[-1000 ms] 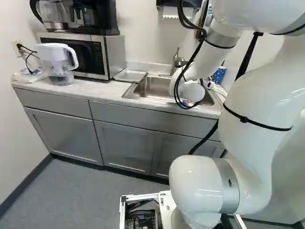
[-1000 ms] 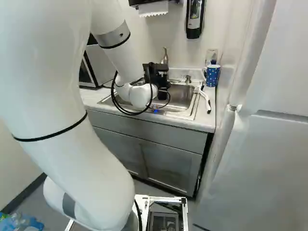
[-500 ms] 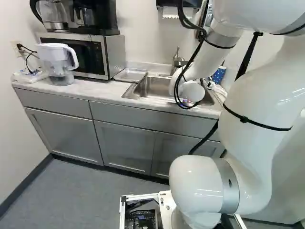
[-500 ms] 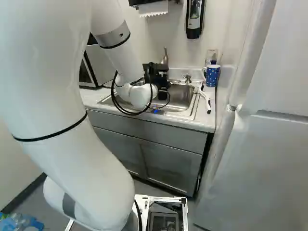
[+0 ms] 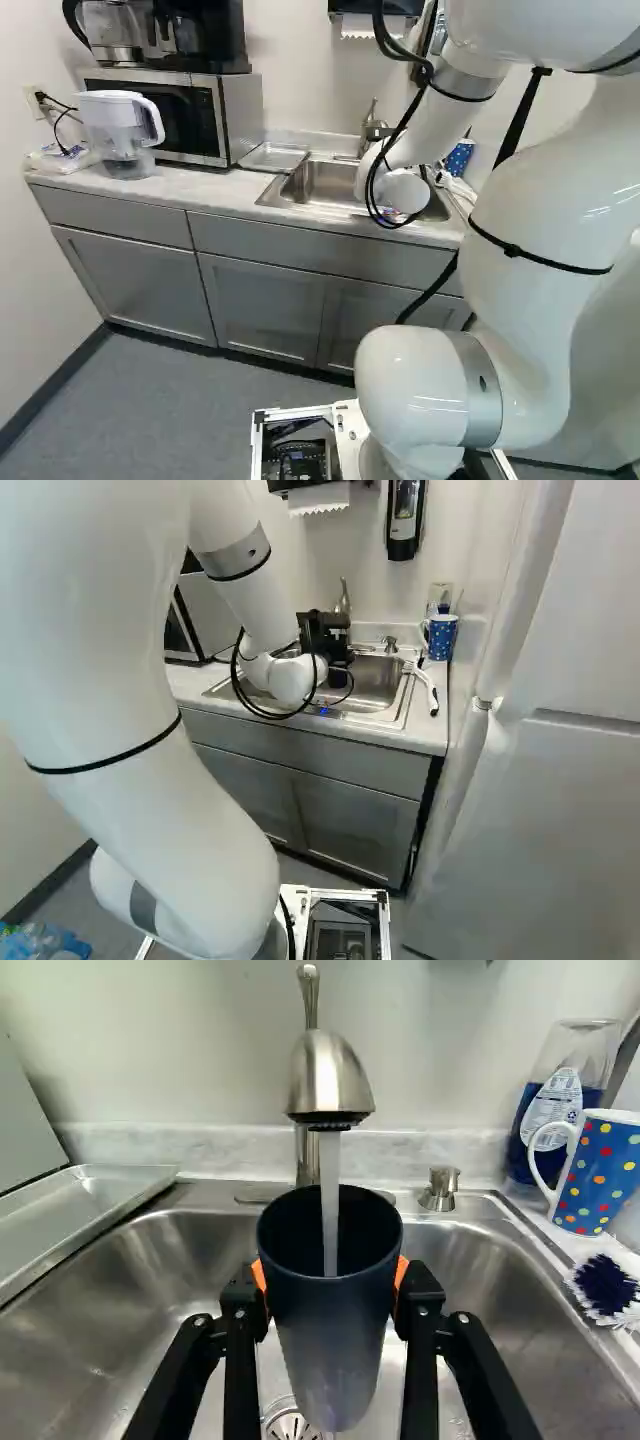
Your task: Rinse the cup and place it in the tray
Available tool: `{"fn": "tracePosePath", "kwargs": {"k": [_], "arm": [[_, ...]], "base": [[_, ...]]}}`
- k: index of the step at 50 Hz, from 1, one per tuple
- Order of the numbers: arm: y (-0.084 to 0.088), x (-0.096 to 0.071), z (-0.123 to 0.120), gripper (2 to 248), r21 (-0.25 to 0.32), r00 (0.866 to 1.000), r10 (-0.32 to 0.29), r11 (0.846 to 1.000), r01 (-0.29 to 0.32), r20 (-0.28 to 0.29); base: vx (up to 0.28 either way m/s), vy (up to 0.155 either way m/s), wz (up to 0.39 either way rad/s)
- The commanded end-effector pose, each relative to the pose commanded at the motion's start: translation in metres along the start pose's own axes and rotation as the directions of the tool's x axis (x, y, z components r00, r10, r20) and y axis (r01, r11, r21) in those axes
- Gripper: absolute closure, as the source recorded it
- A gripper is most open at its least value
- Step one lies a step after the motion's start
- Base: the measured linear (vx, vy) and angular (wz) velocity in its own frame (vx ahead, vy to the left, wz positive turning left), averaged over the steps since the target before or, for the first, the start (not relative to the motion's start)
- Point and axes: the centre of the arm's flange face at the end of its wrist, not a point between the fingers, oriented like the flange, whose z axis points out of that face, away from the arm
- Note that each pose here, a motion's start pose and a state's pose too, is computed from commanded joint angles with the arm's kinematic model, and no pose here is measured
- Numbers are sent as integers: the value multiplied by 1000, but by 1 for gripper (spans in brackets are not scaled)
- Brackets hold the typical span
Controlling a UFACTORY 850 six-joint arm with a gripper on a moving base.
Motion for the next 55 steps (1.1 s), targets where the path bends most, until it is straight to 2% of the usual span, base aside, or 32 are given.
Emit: {"fn": "tracePosePath", "kwargs": {"k": [55], "arm": [[0, 0, 0, 124, 0, 1000, 0, 1000, 0, 0]], "base": [[0, 0, 0]]}}
